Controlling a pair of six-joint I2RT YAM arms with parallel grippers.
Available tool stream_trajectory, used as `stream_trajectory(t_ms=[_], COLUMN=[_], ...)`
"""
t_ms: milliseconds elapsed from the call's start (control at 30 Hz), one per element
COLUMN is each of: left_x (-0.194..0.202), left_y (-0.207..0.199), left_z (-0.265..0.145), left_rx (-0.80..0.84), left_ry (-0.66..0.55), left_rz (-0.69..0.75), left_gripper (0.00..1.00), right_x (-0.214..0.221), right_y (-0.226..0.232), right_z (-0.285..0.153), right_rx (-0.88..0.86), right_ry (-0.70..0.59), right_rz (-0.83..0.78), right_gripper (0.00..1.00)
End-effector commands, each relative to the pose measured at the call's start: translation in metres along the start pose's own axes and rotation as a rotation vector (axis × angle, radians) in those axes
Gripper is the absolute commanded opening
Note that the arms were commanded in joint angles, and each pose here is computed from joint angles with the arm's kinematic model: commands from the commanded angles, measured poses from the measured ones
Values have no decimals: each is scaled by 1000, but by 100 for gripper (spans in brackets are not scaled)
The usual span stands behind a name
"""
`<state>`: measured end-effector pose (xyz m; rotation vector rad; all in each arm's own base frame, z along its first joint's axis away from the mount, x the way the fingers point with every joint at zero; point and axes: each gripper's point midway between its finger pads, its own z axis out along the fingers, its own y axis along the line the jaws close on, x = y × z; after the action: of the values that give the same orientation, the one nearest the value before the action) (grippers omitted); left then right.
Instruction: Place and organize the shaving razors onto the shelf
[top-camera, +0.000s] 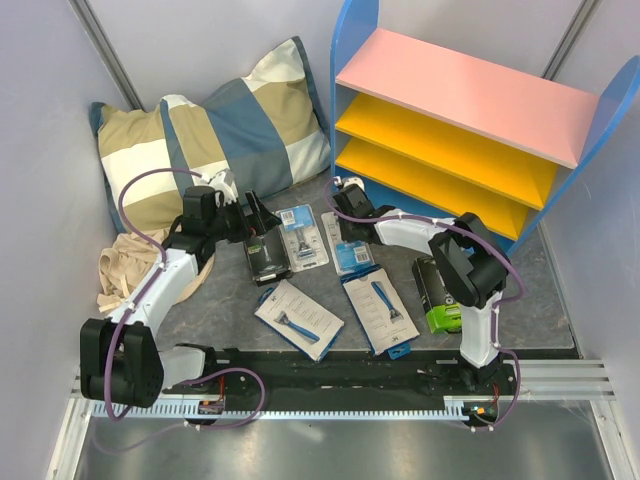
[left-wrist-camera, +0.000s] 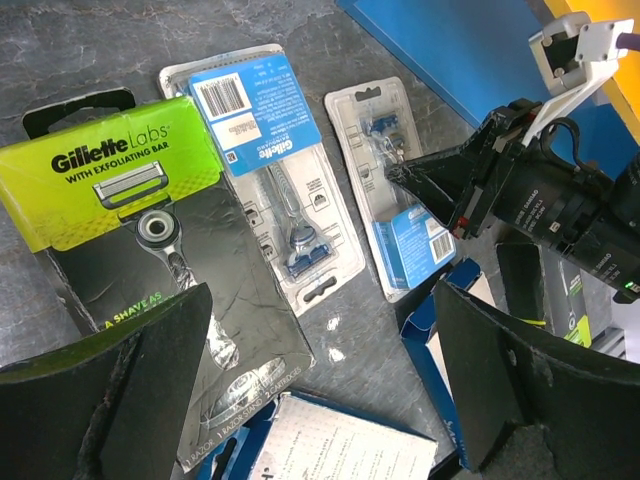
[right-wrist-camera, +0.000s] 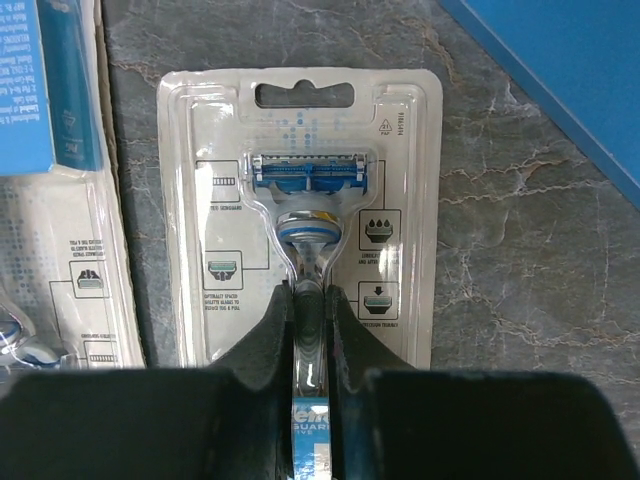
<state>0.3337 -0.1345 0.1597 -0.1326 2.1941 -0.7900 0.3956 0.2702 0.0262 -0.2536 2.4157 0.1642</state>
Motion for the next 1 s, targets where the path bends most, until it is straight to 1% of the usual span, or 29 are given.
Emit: stream_trajectory(t_ms=[0, 167, 200, 233, 300, 467, 500, 567, 600, 633, 667, 700, 733, 767, 833, 900, 933, 967], left_x=[-19, -26, -28, -29, -31, -26, -29, -28, -31, -29, -35, -38, -39, -35, -34, -25, -23, -9], left_y=[-26, -38, -40, -42, -55, -84, -91, -102, -109, -112, -118, -125, -129, -138, -152, -172, -173, -186], left_z=[-14, -28, -31, -33, -40, -56, -61, -67, -73, -75, -77, -82, -84, -84, -84, -79, -70, -65], left_rx=[72, 106, 109, 115, 169, 321, 348, 394, 417, 427, 422, 432, 439, 453, 483, 502, 475, 501], left_ry=[-40, -82, -91, -99, -110, -89, -111, -122, -153, -158, -206, -249, -276, -288, -317, -318, -318, -288], left_rz=[-5, 14, 18, 20, 53, 118, 139, 165, 181, 185, 199, 203, 211, 218, 238, 277, 280, 316], left_gripper=[99, 99, 99, 99, 99, 100, 100, 100, 100, 100, 100, 100, 100, 100, 100, 100, 100, 100], right_x=[-29, -56, -68, -72, -86, -116, -126, -133, -137, -144, -142, -147, -148, -145, -148, -146, -139, -142], right_y=[10, 17, 20, 22, 23, 23, 22, 17, 14, 13, 11, 6, 4, 1, -7, -14, -17, -22], right_z=[-27, -60, -74, -80, -100, -142, -159, -172, -188, -197, -200, -216, -222, -224, -240, -251, -249, -260], right_rx=[-54, -109, -131, -147, -169, -218, -237, -243, -256, -276, -290, -300, -320, -333, -356, -377, -374, -398], right_ry=[-75, -164, -206, -223, -270, -390, -433, -488, -524, -560, -587, -635, -655, -679, -734, -769, -765, -793], right_rz=[23, 66, 81, 89, 116, 188, 225, 279, 307, 366, 396, 435, 497, 526, 598, 679, 700, 758], right_gripper=[0, 0, 0, 0, 0, 0, 0, 0, 0, 0, 0, 0, 0, 0, 0, 0, 0, 0])
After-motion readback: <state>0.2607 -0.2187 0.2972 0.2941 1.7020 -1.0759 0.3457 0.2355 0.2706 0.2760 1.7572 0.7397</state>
